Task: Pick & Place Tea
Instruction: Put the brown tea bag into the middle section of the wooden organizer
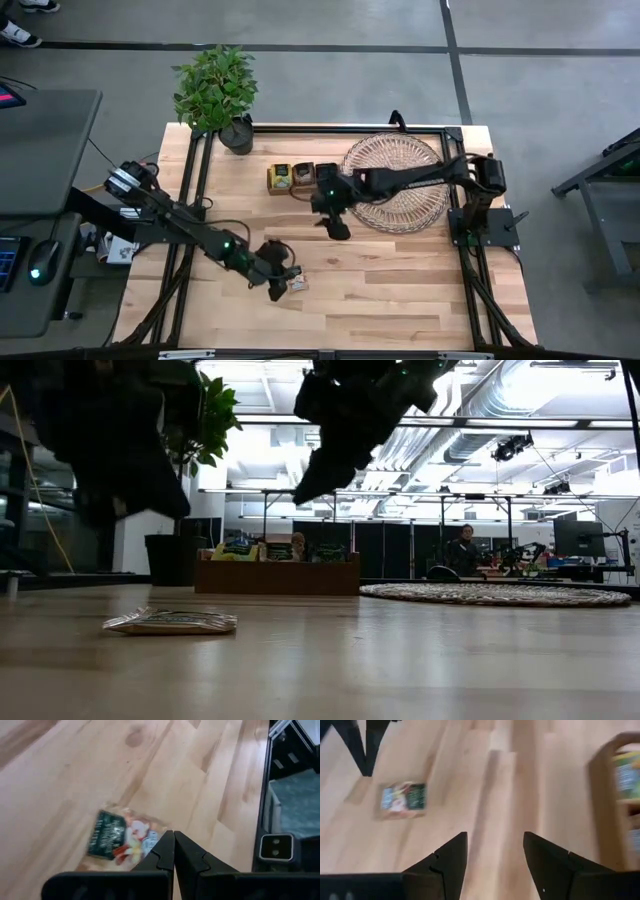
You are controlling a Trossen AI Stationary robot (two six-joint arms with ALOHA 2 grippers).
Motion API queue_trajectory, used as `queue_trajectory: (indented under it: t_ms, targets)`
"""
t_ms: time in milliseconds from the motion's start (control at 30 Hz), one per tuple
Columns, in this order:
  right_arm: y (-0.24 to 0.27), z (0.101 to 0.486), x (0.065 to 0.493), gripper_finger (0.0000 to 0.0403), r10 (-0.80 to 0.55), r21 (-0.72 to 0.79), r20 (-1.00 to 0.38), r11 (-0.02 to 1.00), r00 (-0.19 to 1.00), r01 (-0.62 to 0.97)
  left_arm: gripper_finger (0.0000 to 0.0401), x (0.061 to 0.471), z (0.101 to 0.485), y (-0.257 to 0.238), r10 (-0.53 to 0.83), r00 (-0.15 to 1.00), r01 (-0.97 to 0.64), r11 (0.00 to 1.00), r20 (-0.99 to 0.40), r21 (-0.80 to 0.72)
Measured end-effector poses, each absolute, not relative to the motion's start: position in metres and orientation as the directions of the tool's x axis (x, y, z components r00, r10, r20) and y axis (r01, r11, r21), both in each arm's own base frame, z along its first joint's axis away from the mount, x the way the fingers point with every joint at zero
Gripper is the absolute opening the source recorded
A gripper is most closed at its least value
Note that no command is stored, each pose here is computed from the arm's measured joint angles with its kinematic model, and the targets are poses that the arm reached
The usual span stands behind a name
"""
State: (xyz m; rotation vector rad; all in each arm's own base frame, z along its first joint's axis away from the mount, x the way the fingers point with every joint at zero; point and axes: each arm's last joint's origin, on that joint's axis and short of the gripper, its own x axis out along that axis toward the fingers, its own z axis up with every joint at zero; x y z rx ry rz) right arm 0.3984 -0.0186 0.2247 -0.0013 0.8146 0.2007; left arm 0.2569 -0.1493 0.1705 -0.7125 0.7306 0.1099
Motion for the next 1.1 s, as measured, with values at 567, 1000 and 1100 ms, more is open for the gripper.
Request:
queue_trajectory:
  t_ms: [567, 1000, 1100]
  targets:
    - [0.036, 0.19, 0.385, 0.0189, 0.282, 0.141, -0.733, 0.953, 0.619, -0.268, 0.0, 0.314, 0.144, -0.215, 0.094, 0.559, -0.638, 0.683, -0.824, -0.355]
    - [0.053, 0.19, 0.383, 0.019, 0.311, 0.164, -0.732, 0.944, 0.607, -0.286, 0.0001, 0.329, 0.147, -0.225, 0.192, 0.433, -0.743, 0.629, -0.881, -0.228]
    - [0.053, 0.19, 0.383, 0.019, 0.318, 0.184, -0.731, 0.944, 0.604, -0.273, 0.0001, 0.329, 0.134, -0.225, 0.185, 0.415, -0.752, 0.621, -0.891, -0.222]
